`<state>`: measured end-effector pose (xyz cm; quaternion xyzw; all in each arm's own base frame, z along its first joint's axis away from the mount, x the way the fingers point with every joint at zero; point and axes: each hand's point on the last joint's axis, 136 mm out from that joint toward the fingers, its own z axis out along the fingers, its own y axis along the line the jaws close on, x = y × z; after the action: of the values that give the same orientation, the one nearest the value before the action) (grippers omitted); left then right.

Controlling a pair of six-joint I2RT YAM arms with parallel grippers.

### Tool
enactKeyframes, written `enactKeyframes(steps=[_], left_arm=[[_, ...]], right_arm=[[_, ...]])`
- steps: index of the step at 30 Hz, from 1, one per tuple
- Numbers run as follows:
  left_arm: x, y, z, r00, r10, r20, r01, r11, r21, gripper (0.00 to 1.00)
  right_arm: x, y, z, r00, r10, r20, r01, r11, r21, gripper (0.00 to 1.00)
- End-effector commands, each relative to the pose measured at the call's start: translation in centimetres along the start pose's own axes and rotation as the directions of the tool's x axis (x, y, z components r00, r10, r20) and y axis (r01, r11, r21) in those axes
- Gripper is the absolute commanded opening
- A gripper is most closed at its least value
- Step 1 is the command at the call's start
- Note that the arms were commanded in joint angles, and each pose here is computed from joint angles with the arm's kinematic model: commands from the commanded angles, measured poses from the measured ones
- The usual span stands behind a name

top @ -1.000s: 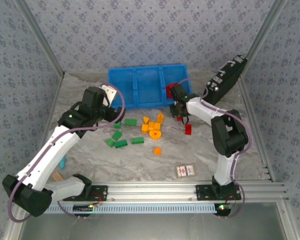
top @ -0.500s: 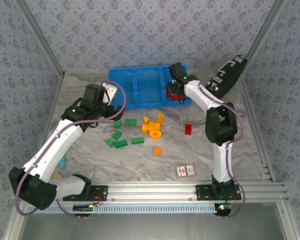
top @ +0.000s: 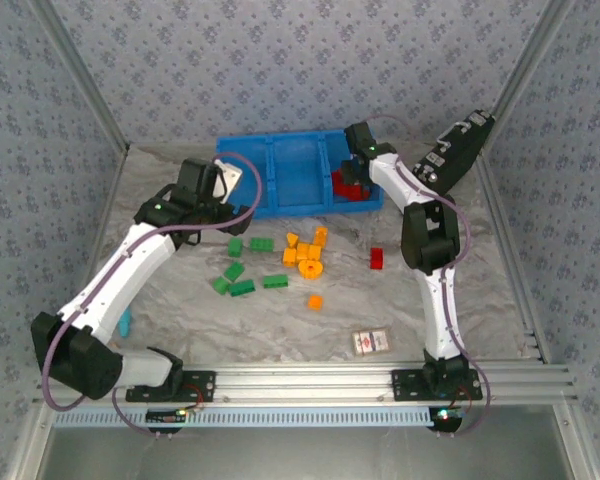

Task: Sort the legos into containers by color
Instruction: Place the lego in the container.

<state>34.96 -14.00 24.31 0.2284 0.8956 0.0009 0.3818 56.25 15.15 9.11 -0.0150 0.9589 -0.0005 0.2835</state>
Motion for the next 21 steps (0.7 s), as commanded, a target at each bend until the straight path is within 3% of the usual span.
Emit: enactKeyframes(steps=[1, 12, 17, 21], left_arm=[[-0.5, 0.9, -0.2, 0.999, 0.041, -0.028, -0.042, 0.999, -0.031, 1.00], [-2.0, 0.6, -1.9, 0.999, 0.042, 0.027, -0.042, 0.999, -0.002, 1.00], [-2.0, 0.1, -2.5, 0.998, 0.041, 0.043, -0.041, 0.999, 0.013, 1.00], [-1.4, -0.4, -3.0, 0.998, 0.018, 0.059, -0.021, 0.999, 0.042, 1.00]], right_arm=[[-0.4, 1.2, -0.6, 1.000, -0.025, 0.004, 0.025, 0.999, -0.025, 0.51], [1.0, 1.7, -5.7, 0.998, -0.044, 0.053, 0.047, 0.997, -0.053, 0.52], [3.4, 0.3, -9.4, 0.997, -0.046, 0.068, 0.047, 0.999, -0.020, 0.52], [7.5, -2.1, -11.2, 0.999, -0.009, 0.037, 0.008, 1.000, 0.022, 0.52]])
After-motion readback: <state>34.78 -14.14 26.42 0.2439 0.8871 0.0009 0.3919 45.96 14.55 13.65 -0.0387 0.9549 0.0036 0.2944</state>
